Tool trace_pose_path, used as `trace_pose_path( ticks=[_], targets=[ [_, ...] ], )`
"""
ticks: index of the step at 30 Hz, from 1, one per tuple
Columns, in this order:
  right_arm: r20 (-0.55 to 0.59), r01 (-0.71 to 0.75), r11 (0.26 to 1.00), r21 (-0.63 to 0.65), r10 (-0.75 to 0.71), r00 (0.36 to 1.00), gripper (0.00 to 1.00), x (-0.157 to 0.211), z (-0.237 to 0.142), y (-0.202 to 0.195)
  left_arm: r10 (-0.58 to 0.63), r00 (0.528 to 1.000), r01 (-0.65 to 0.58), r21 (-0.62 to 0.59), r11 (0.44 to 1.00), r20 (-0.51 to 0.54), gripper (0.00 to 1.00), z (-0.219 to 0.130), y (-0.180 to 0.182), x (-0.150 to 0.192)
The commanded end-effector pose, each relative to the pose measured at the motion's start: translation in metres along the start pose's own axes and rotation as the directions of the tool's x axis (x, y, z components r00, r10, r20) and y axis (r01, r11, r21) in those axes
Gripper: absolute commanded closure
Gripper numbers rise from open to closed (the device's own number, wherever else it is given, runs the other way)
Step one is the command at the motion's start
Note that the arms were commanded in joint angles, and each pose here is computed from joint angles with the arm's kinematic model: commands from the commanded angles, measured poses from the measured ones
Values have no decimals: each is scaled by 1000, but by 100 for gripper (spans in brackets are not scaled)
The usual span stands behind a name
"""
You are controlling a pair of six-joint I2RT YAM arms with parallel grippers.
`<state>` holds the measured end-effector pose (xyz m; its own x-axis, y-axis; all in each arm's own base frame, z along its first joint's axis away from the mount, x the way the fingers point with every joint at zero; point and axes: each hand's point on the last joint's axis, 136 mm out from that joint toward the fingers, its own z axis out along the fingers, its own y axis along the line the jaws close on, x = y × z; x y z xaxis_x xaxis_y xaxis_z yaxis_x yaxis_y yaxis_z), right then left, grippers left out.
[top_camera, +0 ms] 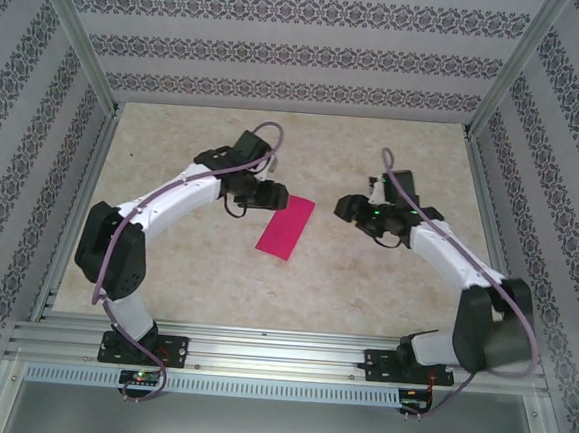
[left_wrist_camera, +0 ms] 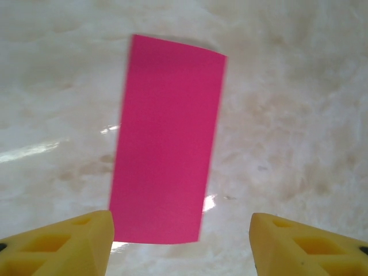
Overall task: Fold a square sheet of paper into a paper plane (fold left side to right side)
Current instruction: Hold the paper at the center of the table.
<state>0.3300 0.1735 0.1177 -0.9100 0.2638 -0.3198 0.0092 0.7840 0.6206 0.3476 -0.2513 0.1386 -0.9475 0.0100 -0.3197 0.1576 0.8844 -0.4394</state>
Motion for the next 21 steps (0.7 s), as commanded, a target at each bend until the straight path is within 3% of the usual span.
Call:
trace_pose_path(
  ticks=[1,9,21],
  targets=[
    [32,58,993,-106,-55,998,42,-22,27,44,-83,994,73,144,987,68,32,-1,-4,-8],
    [-55,100,992,-73,-104,993,42,-28,93,47,-189,980,177,181,967,55,25,9,23,11],
    [-151,119,992,-52,-125,981,45,-21,140,27,-193,980,185,141,973,43,24,15,31,16]
  ],
)
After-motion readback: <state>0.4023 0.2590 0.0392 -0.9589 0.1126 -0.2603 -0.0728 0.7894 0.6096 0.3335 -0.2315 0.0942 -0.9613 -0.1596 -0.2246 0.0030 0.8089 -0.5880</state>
